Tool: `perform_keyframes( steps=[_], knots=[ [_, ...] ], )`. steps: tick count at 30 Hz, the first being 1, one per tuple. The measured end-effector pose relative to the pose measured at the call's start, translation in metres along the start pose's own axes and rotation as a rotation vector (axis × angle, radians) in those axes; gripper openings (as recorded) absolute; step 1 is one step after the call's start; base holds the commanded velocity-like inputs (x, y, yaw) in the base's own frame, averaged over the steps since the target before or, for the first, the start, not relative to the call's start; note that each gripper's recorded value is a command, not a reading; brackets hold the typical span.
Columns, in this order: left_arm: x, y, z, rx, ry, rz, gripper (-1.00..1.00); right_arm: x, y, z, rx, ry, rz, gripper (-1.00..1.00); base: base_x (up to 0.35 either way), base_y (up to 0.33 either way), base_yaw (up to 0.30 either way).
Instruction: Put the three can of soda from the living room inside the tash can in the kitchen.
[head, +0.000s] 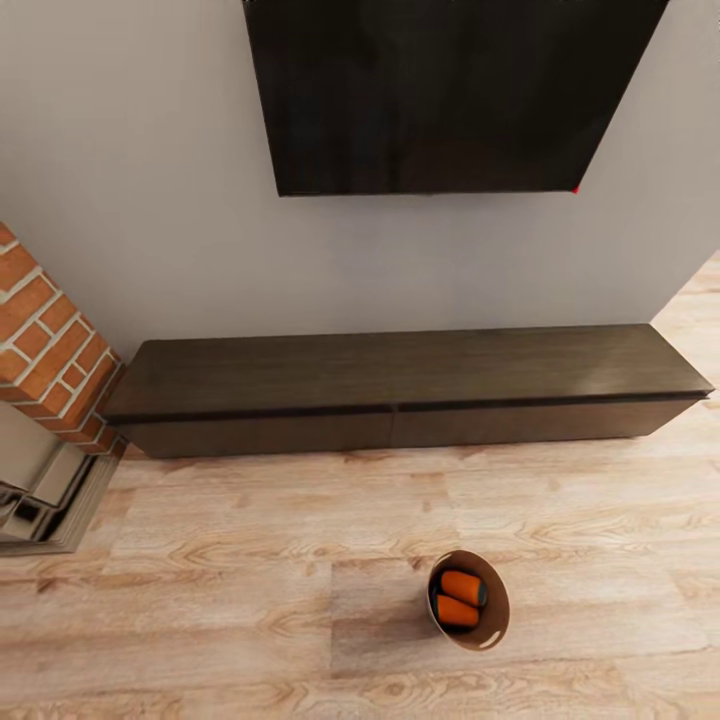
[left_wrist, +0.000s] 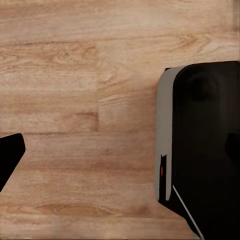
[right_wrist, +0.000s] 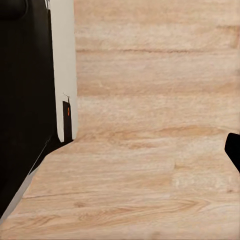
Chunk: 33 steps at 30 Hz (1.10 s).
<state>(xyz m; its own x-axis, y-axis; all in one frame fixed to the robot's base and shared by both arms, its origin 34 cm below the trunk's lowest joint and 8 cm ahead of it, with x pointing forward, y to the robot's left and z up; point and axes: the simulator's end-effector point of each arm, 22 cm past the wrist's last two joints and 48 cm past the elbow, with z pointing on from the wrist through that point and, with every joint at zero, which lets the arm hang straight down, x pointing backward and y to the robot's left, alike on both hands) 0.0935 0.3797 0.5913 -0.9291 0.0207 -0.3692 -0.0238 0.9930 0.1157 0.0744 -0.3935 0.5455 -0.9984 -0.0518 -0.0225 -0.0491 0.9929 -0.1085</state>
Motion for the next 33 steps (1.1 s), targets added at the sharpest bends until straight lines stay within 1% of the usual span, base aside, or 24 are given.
perform_keyframes(
  steps=[3, 4, 7, 11, 22, 28, 33],
  knots=[
    [0.006, -0.001, -0.005, 0.001, 0.029, -0.005, 1.00, 0.004, 0.001, -0.004, 0.000, 0.016, 0.003, 1.00, 0.000, 0.000, 0.000],
    [0.011, -0.002, -0.007, 0.002, 0.053, -0.009, 1.00, 0.008, 0.001, -0.006, 0.000, 0.031, 0.004, 1.00, 0.000, 0.000, 0.000],
    [0.018, -0.003, -0.011, 0.003, 0.088, -0.016, 1.00, 0.012, 0.001, -0.010, 0.001, 0.050, 0.007, 1.00, 0.000, 0.000, 0.000],
    [0.021, -0.005, -0.017, 0.005, 0.107, -0.023, 1.00, 0.015, 0.001, -0.015, 0.001, 0.059, 0.008, 1.00, 0.000, 0.000, 0.000],
    [0.021, -0.011, -0.031, 0.011, 0.117, -0.032, 1.00, 0.018, 0.000, -0.029, 0.000, 0.065, 0.008, 1.00, 0.000, 0.000, 0.000],
    [0.020, -0.011, -0.039, 0.012, 0.118, -0.033, 1.00, 0.022, 0.006, -0.037, -0.008, 0.068, 0.011, 1.00, 0.000, 0.000, 0.000],
    [0.020, -0.013, -0.045, 0.014, 0.124, -0.036, 1.00, 0.024, 0.007, -0.043, -0.009, 0.071, 0.012, 1.00, 0.000, 0.000, 0.000]
  ],
)
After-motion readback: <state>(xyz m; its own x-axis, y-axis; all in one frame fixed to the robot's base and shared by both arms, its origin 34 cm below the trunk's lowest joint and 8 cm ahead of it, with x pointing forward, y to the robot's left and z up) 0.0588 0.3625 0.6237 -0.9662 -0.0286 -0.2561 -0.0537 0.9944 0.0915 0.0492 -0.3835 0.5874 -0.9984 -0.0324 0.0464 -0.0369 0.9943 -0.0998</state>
